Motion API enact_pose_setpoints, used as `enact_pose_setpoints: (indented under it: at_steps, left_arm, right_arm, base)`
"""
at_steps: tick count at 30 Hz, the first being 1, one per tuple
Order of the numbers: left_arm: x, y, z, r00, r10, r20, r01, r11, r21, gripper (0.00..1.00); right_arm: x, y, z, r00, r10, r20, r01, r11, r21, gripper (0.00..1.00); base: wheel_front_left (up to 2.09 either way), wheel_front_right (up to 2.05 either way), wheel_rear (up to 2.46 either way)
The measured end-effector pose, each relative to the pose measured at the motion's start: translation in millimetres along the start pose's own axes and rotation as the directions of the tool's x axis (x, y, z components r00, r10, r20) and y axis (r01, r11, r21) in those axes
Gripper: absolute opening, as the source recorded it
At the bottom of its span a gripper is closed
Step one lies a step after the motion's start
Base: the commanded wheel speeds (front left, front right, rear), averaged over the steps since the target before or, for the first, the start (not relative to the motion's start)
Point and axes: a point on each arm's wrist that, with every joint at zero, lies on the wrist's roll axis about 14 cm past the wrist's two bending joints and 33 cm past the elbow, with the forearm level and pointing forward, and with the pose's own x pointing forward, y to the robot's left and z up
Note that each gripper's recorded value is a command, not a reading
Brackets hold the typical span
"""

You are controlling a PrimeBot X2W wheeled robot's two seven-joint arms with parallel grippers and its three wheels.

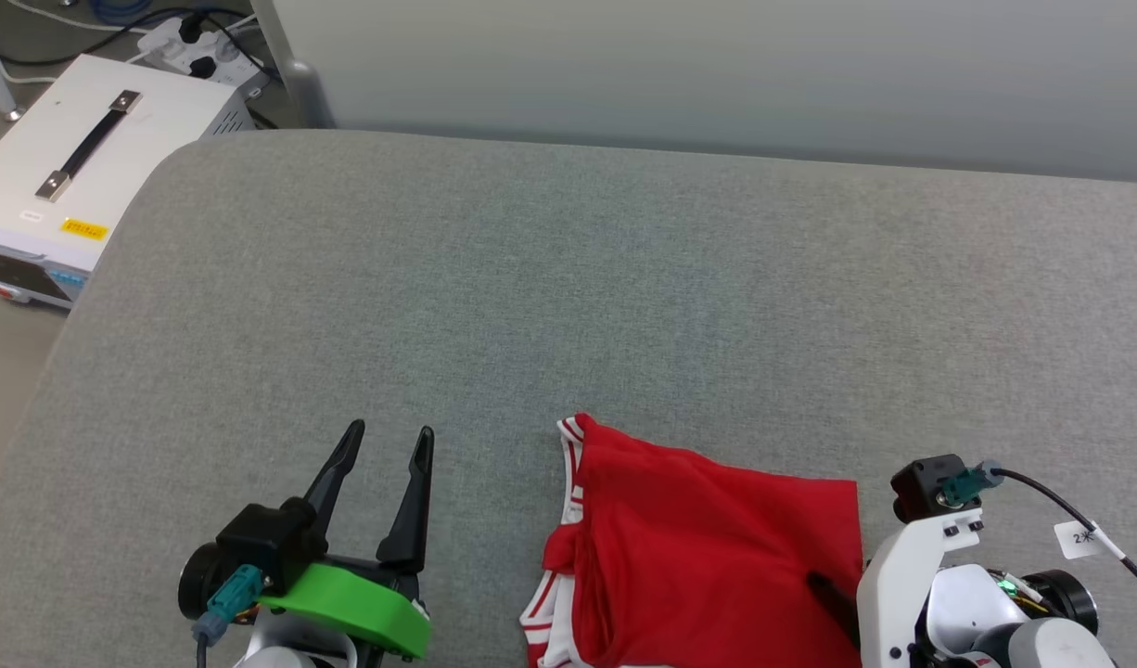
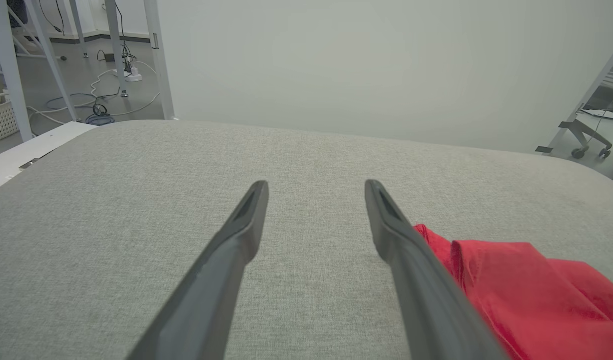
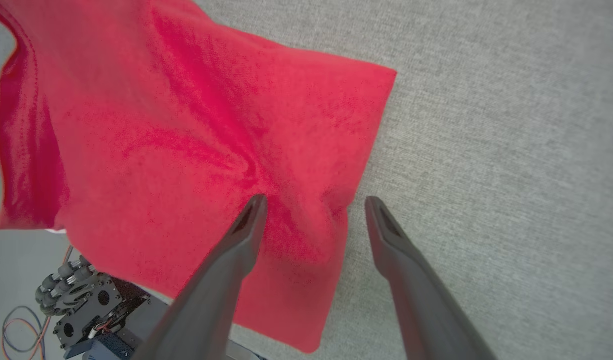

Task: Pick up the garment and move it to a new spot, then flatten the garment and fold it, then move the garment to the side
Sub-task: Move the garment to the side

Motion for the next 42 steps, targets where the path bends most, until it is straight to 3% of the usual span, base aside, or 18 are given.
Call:
enact_pose_setpoints:
  at_steps: [11, 12, 13, 14, 15, 23, 27, 34, 42]
  left_arm:
    - [2, 14, -7, 0.999, 0.042, -0.024, -0.041, 0.999, 0.007, 1.0]
    - [1, 14, -8, 0.999, 0.044, -0.027, -0.044, 0.999, 0.007, 1.0]
    - [1, 15, -8, 0.998, 0.046, -0.03, -0.046, 0.999, 0.007, 1.0]
    - [1, 16, -9, 0.998, 0.047, -0.032, -0.047, 0.999, 0.007, 1.0]
    - [2, 16, -9, 0.998, 0.048, -0.032, -0.048, 0.999, 0.008, 1.0]
    - [7, 11, -5, 1.0, 0.026, -0.018, -0.026, 1.0, 0.009, 1.0]
    - [11, 2, -4, 1.0, -0.005, -0.012, 0.005, 1.0, 0.003, 1.0]
    - [24, -22, -6, 0.996, -0.089, -0.013, 0.089, 0.996, 0.002, 1.0]
    - [41, -62, -16, 0.976, -0.214, -0.03, 0.214, 0.977, -0.013, 1.0]
  right_arm:
    - [36, 2, -25, 0.991, 0.012, -0.133, -0.008, 1.0, 0.03, 1.0]
    - [37, 2, -27, 0.99, 0.014, -0.141, -0.01, 0.999, 0.032, 0.96]
    - [39, 3, -28, 0.989, 0.017, -0.145, -0.012, 0.999, 0.031, 0.47]
    - [41, 4, -28, 0.989, 0.019, -0.144, -0.015, 0.999, 0.03, 0.16]
    - [42, 4, -28, 0.99, 0.02, -0.14, -0.017, 0.999, 0.029, 0.0]
    - [38, 2, -13, 0.998, 0.008, -0.065, -0.01, 0.999, -0.033, 0.0]
    - [27, -7, -3, 0.999, -0.025, -0.027, 0.022, 0.992, -0.128, 0.0]
    - [-8, -55, 13, 0.987, -0.162, 0.015, 0.159, 0.936, -0.315, 0.0]
    - [-58, -120, 18, 0.941, -0.336, 0.043, 0.325, 0.859, -0.396, 0.0]
  base:
    - [0.0, 0.0, 0.0]
    - [0.0, 0.0, 0.0]
    - [0.0, 0.0, 0.0]
    - [0.0, 0.0, 0.0]
    - [0.0, 0.0, 0.0]
    - [0.0, 0.0, 0.0]
    - [0.0, 0.0, 0.0]
    - [0.0, 0.0, 0.0]
    - [0.0, 0.0, 0.0]
